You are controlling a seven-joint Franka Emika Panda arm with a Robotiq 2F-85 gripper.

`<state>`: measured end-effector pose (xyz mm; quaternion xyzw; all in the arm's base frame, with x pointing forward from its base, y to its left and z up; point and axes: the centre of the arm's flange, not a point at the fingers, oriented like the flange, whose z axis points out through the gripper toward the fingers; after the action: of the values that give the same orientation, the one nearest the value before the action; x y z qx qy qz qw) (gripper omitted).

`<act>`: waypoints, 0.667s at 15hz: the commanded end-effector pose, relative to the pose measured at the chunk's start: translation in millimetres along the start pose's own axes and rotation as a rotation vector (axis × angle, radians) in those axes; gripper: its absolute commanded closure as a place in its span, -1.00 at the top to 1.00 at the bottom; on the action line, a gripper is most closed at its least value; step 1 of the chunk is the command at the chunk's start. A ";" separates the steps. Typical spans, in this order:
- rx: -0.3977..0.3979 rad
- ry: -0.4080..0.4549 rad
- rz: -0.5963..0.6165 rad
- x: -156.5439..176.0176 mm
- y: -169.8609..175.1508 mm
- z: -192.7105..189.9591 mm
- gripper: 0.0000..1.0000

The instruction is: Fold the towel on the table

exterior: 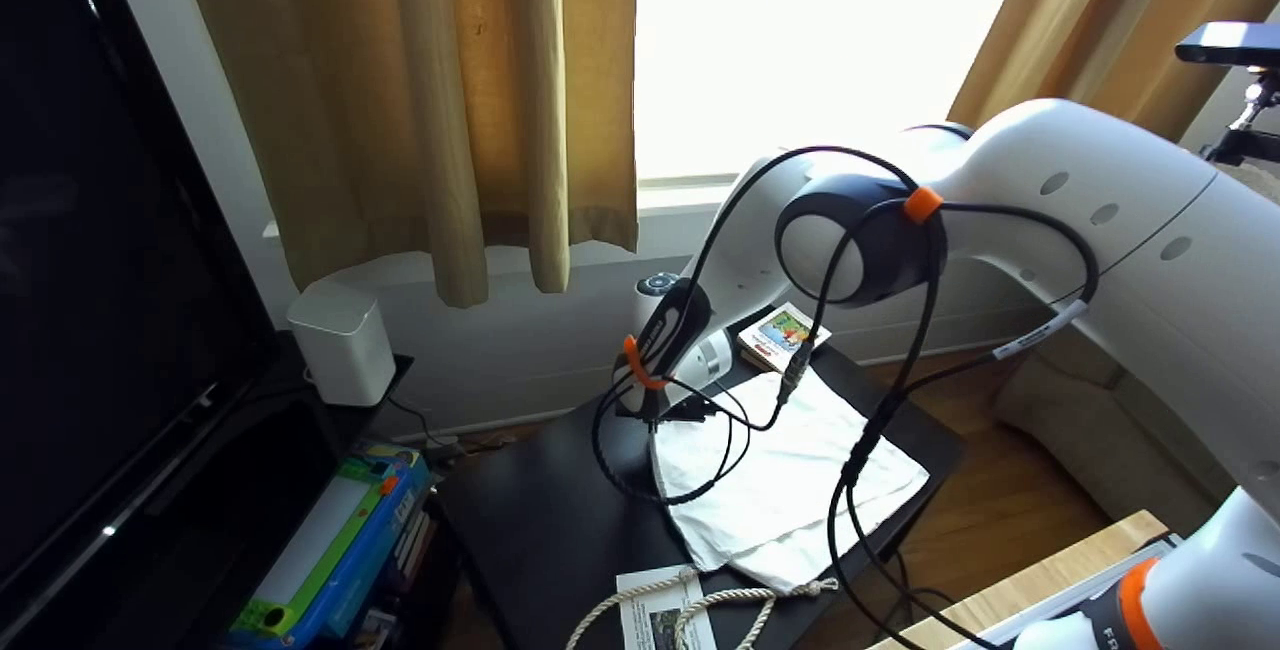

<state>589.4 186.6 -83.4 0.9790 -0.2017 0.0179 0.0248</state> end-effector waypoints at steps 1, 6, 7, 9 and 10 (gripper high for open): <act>-0.026 -0.050 -0.031 -17.8 40.1 -41.0 -0.98; -0.060 -0.057 -0.125 -26.1 82.3 -61.8 -0.98; -0.067 -0.061 -0.143 -25.7 93.7 -63.3 -0.98; -0.121 -0.052 -0.099 -20.2 108.4 -67.4 -0.98; -0.087 -0.060 -0.110 -11.3 87.5 -52.3 -0.92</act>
<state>543.1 113.5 -28.0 0.9866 -0.1490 -0.0215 0.0624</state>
